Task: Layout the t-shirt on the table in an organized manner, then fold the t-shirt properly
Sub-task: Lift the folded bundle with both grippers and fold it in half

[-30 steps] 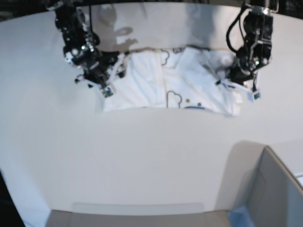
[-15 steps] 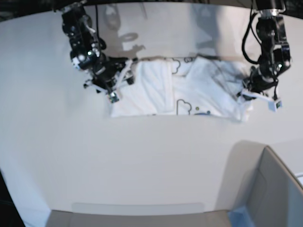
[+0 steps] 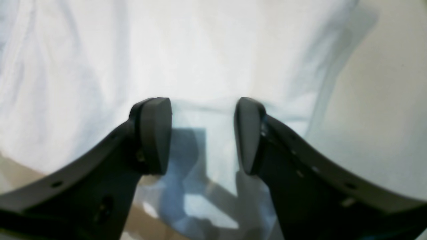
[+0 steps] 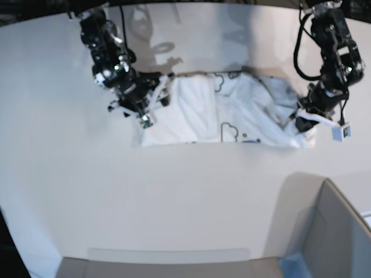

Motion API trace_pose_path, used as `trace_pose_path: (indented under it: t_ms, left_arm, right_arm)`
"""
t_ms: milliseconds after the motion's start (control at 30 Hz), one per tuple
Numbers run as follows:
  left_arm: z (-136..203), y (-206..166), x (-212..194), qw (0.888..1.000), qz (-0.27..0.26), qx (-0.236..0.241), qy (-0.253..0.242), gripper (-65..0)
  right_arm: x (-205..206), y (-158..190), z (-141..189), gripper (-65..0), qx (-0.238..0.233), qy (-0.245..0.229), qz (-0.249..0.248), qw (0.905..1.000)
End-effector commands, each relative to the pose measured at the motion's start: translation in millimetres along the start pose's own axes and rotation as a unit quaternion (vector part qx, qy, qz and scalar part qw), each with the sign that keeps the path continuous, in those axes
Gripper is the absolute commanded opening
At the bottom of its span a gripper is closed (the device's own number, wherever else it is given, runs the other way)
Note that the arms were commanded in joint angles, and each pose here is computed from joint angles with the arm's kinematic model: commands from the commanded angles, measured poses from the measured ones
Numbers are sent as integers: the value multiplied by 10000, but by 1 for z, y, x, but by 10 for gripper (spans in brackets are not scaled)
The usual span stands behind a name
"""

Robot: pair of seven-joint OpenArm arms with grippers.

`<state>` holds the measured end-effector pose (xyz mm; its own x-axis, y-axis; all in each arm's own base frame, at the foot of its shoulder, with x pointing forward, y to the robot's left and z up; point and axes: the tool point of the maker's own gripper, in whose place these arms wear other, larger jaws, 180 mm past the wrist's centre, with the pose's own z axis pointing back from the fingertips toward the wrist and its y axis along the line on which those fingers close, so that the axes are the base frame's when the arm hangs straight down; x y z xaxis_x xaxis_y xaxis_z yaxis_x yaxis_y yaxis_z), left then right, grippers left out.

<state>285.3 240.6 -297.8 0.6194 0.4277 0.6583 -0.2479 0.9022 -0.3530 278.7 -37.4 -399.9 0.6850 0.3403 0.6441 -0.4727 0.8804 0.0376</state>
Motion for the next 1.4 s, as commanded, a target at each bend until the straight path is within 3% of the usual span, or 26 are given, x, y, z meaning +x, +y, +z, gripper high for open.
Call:
trace_pose_path:
  t_ms: [0, 167, 367, 533, 833, 1100, 1233, 1367]
  left_arm:
    - [5, -7, 15, 9995, -134, -86, -257, -650]
    - [4, -25, 9, 9985, 120, -491, -203, -650]
    - [12, -67, 13, 9847, 622, -1623, -101, -650]
    - [11, -80, 7, 9783, 894, -1869, -74, -650]
    - [4, -158, -33, 9562, 866, -2746, 530, -650]
    - [5, -185, -48, 9452, 926, -3041, 746, -650]
    - [7, -198, -49, 9414, 816, -3176, 784, -650]
    - [-1, -197, -59, 9524, 489, -2899, 810, -650]
  right_arm:
    - [-10, 6, 0, -331, 121, 235, -14, 9996]
    - [-10, 6, 0, -331, 121, 235, -14, 9996]
    - [-10, 12, -1, -331, 192, 246, 51, 9995]
    - [-7, 22, -3, -331, 300, 231, 186, 9991]
    - [9, 32, -5, -331, 393, 54, 104, 9992]
    - [5, 33, -13, -331, 438, 170, 16, 9989]
    - [13, 45, -14, -331, 795, -123, -383, 9960]
    - [17, 48, -10, -331, 968, -245, -546, 9935]
